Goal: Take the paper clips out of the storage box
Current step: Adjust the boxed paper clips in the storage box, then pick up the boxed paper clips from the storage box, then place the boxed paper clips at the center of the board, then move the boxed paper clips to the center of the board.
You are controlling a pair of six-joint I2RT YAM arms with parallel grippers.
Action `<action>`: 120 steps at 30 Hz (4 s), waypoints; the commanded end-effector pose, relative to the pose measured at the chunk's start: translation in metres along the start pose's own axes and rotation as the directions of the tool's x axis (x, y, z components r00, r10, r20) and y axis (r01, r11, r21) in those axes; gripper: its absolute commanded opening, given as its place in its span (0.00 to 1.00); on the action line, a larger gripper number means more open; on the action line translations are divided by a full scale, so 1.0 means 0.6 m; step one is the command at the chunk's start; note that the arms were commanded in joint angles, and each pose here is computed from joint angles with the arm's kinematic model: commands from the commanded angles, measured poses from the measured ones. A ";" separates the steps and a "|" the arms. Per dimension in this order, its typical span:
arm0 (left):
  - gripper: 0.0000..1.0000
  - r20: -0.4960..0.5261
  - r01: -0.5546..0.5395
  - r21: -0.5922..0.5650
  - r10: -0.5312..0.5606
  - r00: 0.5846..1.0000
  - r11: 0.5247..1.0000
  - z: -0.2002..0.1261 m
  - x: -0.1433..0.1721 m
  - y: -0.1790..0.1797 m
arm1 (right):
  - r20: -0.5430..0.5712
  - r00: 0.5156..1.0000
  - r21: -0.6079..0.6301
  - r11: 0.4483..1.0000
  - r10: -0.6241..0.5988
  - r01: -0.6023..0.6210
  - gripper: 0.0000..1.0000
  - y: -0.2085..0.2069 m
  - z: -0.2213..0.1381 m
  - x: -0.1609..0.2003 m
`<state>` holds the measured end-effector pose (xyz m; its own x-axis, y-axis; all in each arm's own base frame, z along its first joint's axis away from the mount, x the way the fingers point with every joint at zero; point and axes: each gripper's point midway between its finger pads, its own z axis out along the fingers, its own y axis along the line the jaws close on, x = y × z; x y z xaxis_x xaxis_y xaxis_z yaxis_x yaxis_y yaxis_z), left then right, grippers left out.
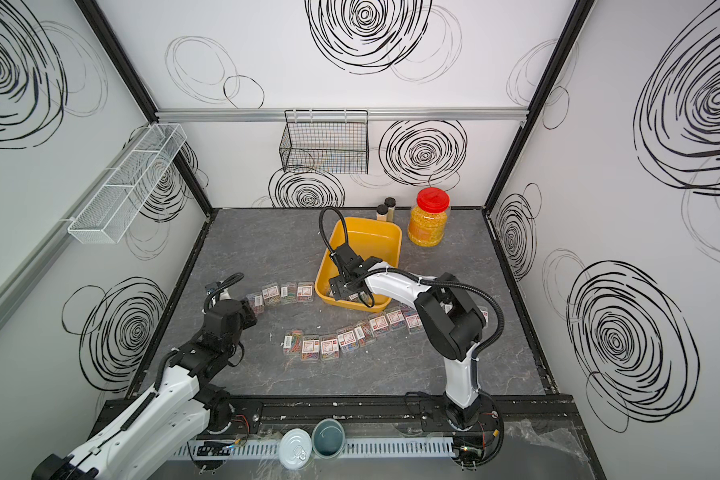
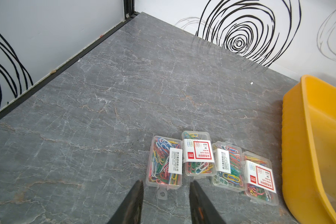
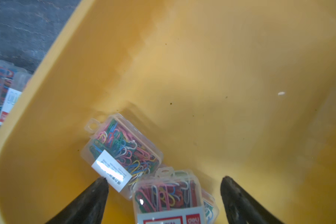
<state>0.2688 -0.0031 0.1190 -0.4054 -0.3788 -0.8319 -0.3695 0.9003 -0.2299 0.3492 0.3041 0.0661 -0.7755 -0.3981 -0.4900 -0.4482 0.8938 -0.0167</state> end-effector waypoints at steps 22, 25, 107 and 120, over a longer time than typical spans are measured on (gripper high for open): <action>0.44 0.030 0.025 -0.017 -0.025 0.999 1.000 -0.003 -0.008 0.006 | -0.024 0.995 -0.011 0.996 0.093 -0.093 0.52 -0.029 0.005 -0.001; 0.44 0.032 0.028 -0.017 -0.027 0.999 0.999 -0.003 -0.009 0.007 | 0.015 0.992 -0.014 0.992 0.125 -0.125 0.47 -0.041 -0.027 -0.021; 0.46 0.016 0.020 0.008 -0.020 1.000 1.000 0.000 -0.003 -0.001 | 0.205 0.390 0.104 0.376 0.898 -0.921 0.68 -0.295 -0.148 0.391; 0.46 0.018 0.023 0.005 -0.023 1.000 1.000 -0.001 -0.004 0.000 | 0.234 0.419 0.017 0.427 0.877 -0.904 0.67 -0.295 -0.140 0.350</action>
<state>0.2679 -0.0033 0.1193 -0.4001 -0.3875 -0.8305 -0.3698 0.8974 -0.2405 0.2185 0.0410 0.0335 -0.6134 0.6788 -0.4036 0.5506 0.7340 0.3976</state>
